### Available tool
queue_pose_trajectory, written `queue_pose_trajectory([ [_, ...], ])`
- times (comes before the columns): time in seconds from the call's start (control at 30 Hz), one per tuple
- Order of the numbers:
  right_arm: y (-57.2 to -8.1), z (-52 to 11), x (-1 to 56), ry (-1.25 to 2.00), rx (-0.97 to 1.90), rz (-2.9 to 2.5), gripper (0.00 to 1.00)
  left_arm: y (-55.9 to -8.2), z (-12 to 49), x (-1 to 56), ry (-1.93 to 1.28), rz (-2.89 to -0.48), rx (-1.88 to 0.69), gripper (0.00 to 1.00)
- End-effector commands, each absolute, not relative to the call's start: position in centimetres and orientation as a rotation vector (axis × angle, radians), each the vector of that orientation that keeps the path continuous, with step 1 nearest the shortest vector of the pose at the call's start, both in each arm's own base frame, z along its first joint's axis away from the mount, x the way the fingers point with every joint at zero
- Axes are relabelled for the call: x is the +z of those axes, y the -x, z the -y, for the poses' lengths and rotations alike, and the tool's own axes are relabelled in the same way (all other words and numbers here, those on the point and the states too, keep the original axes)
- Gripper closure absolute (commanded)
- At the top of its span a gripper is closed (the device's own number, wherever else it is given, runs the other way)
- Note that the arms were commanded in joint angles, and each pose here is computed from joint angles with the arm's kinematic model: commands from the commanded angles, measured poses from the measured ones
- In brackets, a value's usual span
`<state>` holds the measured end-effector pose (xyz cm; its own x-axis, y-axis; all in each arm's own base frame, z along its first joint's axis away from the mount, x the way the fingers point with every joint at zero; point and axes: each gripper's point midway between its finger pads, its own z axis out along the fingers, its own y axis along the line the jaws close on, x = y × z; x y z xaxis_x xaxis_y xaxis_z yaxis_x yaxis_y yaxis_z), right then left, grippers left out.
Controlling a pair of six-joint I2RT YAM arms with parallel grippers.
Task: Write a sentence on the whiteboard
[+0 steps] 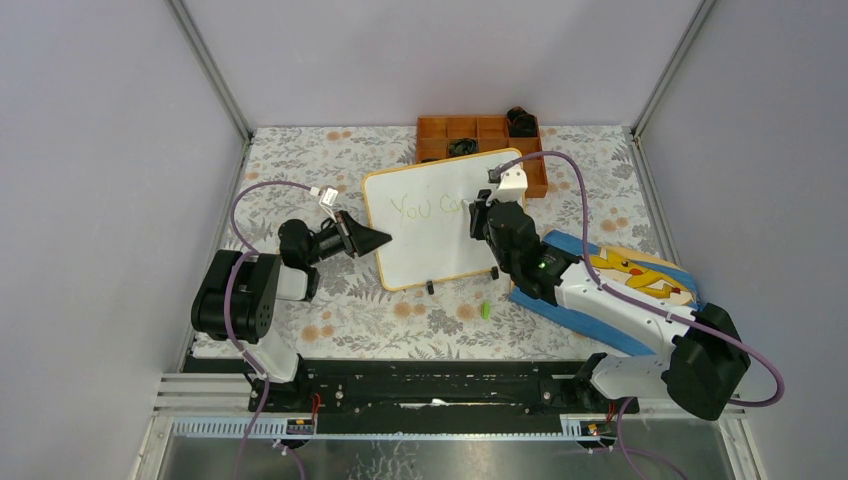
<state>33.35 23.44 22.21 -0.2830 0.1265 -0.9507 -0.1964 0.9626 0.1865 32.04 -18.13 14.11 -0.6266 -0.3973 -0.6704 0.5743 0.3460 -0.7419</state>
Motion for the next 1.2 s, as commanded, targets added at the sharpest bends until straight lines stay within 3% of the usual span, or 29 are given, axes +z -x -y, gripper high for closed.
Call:
queue_pose_trajectory([
  [0.0,-34.5,-22.2,24.4,-0.018,0.280,-1.781,1.00,-32.2,18.4,15.5,-0.237,-1.698,-1.402,0.64],
  [0.9,-32.7,-20.9,21.6,-0.014,0.272,-1.845,1.00,-32.1,18.6,15.6,-0.246,-1.700,-1.401,0.64],
  [1.17,-32.2,-20.7,25.0,-0.040,0.338,-1.785,1.00,-32.2,18.6,15.6,-0.243,-1.700,-1.396,0.62],
])
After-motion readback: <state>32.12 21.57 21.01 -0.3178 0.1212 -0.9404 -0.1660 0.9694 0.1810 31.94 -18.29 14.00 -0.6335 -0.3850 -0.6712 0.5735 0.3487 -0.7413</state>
